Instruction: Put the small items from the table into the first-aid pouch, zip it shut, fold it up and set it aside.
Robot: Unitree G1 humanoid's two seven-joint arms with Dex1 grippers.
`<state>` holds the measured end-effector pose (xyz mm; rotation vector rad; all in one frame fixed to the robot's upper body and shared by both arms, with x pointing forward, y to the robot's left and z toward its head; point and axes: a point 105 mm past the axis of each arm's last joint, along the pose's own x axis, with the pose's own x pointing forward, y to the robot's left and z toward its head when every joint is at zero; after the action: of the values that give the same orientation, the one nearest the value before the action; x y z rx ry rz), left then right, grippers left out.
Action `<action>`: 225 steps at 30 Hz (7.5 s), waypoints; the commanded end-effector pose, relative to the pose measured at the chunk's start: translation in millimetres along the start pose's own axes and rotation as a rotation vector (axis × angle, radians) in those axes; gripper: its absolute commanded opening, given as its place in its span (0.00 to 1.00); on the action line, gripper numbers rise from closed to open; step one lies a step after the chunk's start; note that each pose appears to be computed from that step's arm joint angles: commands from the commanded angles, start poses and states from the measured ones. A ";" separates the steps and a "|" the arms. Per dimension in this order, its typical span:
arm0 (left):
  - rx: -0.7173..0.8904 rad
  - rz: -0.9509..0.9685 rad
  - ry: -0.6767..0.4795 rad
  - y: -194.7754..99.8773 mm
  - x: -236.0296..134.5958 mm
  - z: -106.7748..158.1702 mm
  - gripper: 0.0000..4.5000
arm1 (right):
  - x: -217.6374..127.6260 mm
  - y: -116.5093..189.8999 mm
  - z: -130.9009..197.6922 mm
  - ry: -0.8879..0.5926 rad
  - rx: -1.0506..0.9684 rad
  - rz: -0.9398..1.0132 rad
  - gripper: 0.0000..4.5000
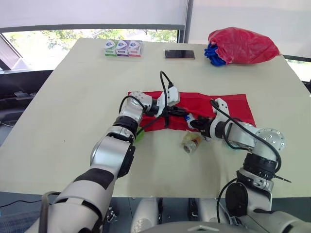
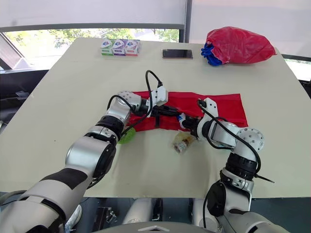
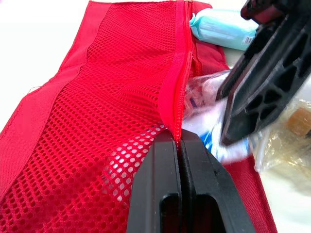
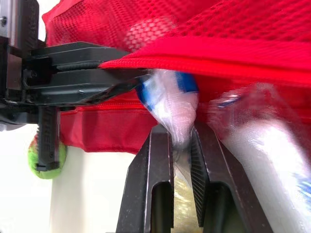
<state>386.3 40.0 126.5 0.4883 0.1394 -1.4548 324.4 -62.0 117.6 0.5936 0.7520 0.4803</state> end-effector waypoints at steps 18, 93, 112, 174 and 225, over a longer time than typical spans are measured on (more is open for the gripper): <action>0.025 -0.061 -0.023 -10.9 14.7 5.8 0.00 | 15.8 39.9 22.8 -0.185 -0.070 0.147 0.11; 0.316 0.340 -0.013 11.1 19.4 16.4 0.00 | -131.1 -7.5 -4.5 -0.418 -0.913 0.100 0.01; 0.279 0.336 -0.003 3.4 26.9 7.9 0.00 | -291.3 -44.7 -33.2 -0.368 -1.052 -0.009 0.97; 0.208 0.249 -0.044 -11.2 45.9 16.6 0.00 | -70.8 -51.9 -26.2 -0.213 -0.622 -0.063 0.01; 0.206 0.212 -0.068 -25.4 54.7 16.4 0.00 | -39.5 -54.7 17.0 -0.393 -0.660 -0.105 0.76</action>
<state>366.0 -11.8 104.9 0.6098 -0.0720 -1.2744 327.6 -135.6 95.4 0.0444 0.2721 0.4138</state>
